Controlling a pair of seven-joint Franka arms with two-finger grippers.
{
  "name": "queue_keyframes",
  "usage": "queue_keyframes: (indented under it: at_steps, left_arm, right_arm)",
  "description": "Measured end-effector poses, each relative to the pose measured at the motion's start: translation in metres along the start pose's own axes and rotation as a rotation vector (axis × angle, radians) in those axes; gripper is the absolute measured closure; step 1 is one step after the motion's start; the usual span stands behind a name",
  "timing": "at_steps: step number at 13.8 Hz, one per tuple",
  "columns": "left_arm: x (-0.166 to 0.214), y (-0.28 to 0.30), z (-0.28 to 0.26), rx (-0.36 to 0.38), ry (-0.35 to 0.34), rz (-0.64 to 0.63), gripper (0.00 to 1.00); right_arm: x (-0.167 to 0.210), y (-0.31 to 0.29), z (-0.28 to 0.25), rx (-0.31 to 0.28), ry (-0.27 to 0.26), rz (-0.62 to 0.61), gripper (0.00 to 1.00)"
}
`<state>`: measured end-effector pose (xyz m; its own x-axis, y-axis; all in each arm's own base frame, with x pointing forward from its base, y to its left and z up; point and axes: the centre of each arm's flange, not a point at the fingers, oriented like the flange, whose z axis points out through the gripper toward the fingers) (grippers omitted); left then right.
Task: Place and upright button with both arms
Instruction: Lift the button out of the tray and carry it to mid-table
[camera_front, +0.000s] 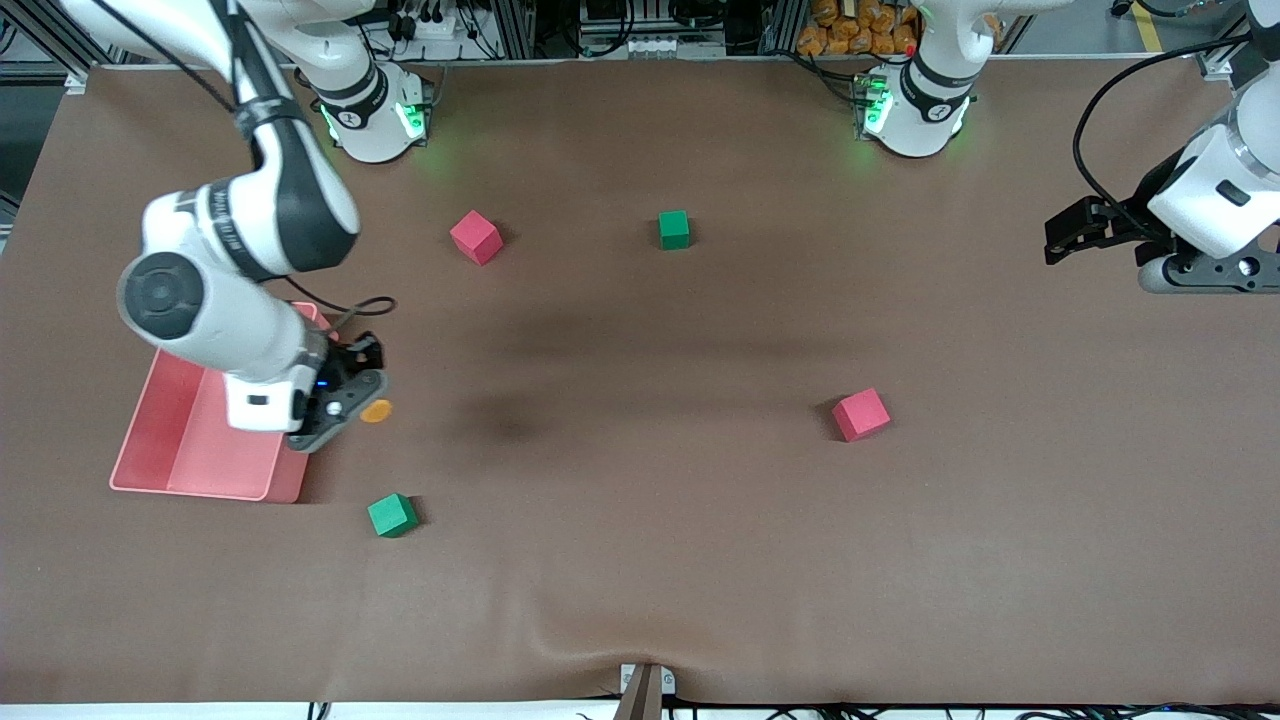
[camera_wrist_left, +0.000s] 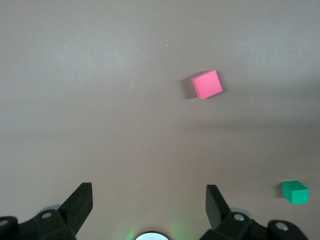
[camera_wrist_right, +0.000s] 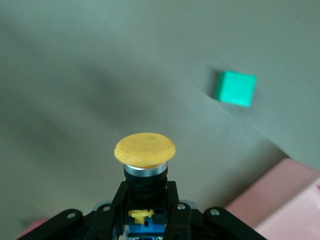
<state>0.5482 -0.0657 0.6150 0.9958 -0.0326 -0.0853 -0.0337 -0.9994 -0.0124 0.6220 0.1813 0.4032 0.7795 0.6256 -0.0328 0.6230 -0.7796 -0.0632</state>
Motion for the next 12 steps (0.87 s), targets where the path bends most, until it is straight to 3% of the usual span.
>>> queue_keyframes:
  at_steps: [5,8,12]
  left_arm:
    - [0.000,0.002,0.000,0.000,0.000,0.004,0.00]
    - [0.000,0.003,0.000,0.000,0.000,0.005,0.00]
    - [0.000,0.003,0.000,0.000,0.000,0.005,0.00]
  right_arm:
    - [0.065,-0.089,0.026,0.012,0.013,0.199,0.67]
    - [0.100,-0.146,0.054,0.028,0.063,0.388,0.67]
    - [0.114,-0.201,0.094,0.037,0.040,0.435,0.67]
